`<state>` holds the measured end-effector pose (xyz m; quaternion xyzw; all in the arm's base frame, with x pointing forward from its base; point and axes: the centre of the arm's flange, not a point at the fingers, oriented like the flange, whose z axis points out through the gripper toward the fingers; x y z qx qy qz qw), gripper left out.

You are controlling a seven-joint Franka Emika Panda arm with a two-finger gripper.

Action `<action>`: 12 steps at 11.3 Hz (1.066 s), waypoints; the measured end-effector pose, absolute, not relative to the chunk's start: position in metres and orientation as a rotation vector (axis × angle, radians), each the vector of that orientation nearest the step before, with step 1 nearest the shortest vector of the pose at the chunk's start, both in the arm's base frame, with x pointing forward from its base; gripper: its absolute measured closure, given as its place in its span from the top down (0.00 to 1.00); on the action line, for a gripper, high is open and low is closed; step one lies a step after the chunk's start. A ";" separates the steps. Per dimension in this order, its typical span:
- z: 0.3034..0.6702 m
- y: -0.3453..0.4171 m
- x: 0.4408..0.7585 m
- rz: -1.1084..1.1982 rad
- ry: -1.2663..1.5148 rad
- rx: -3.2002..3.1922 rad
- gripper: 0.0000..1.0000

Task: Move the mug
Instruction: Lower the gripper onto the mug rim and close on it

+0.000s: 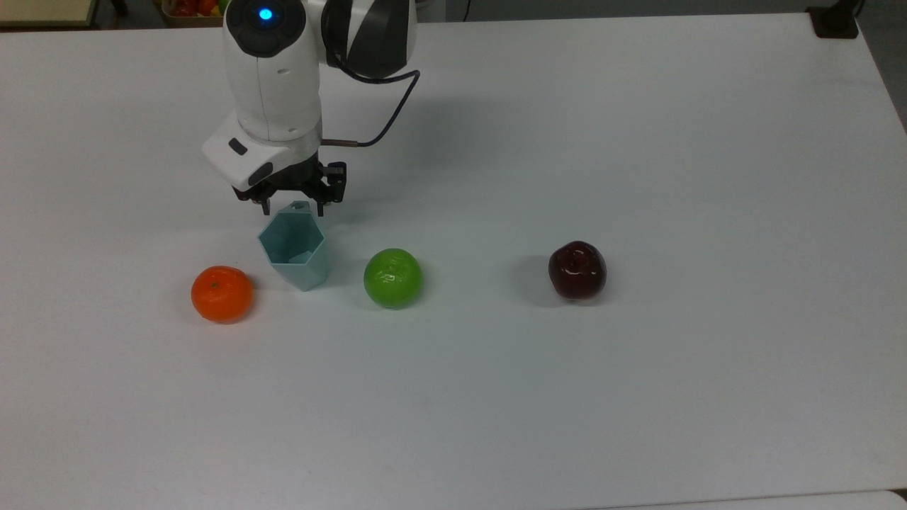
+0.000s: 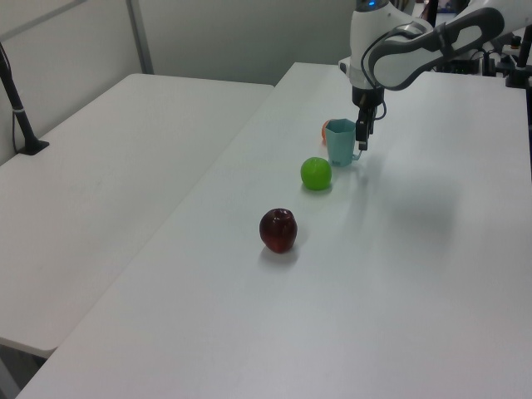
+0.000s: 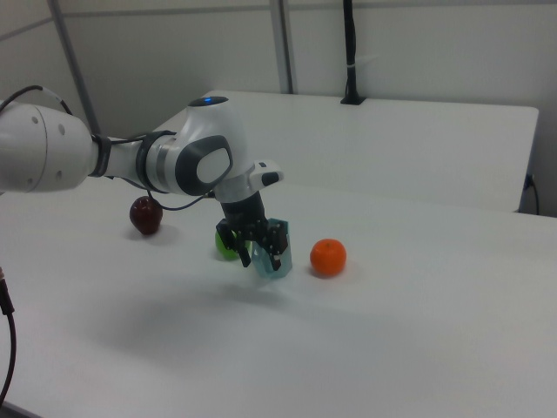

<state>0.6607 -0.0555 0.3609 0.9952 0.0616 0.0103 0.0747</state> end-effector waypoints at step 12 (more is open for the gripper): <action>0.353 -0.055 0.660 0.018 0.187 2.986 0.23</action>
